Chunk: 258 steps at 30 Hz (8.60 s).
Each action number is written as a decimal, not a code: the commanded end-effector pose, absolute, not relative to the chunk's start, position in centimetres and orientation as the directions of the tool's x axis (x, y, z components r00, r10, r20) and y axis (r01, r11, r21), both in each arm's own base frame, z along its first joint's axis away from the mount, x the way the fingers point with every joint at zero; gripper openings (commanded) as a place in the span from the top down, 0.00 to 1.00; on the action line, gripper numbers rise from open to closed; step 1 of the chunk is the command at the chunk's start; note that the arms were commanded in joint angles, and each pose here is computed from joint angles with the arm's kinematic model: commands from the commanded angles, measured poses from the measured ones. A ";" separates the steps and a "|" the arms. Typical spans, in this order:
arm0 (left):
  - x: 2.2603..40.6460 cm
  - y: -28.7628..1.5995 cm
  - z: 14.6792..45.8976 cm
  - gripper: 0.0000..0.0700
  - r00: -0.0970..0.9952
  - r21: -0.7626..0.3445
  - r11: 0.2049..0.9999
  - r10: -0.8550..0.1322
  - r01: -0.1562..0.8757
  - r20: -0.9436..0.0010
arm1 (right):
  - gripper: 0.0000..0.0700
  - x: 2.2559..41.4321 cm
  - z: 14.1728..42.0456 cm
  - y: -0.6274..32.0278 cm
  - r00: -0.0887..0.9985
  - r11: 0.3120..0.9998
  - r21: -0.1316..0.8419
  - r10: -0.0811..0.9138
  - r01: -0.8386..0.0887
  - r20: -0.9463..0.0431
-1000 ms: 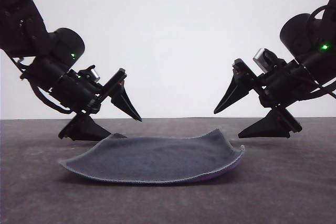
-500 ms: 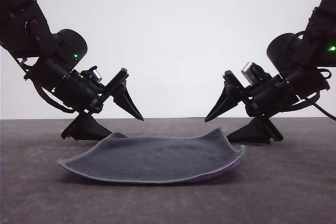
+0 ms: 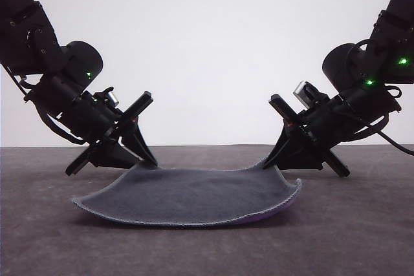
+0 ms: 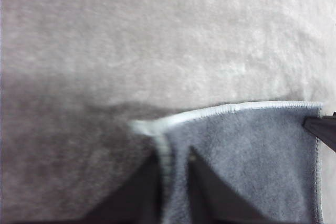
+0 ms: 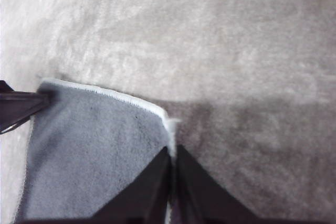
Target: Fold clothes
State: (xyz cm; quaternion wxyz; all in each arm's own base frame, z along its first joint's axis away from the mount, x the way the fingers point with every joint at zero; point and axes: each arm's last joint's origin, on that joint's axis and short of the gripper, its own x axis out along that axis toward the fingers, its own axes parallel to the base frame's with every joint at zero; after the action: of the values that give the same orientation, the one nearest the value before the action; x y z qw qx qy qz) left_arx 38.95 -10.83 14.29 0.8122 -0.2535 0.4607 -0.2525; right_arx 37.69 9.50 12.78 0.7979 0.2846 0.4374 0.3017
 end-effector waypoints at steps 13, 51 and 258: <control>39.1 -10.5 14.5 0.99 0.436 -0.639 0.739 -0.657 0.211 -0.616 | 1.00 37.6 14.0 9.8 0.417 0.639 0.705 0.757 -0.309 -0.503; 30.1 -10.5 20.2 0.99 0.373 -0.514 0.776 -0.628 0.366 -0.683 | 1.00 28.6 19.4 10.5 0.373 0.614 0.626 0.789 -0.480 -0.489; 10.3 -4.2 24.3 0.66 0.758 -0.319 0.911 -0.398 0.260 -0.517 | 0.73 15.8 20.8 7.6 0.603 0.850 0.280 0.516 -0.446 -0.608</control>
State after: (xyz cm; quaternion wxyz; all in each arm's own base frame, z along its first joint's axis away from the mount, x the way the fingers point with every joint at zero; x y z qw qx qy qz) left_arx 10.27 -4.15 23.90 0.9283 -0.1183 0.3082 -0.1711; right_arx 15.66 7.43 20.59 0.8928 0.0456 0.3601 0.2667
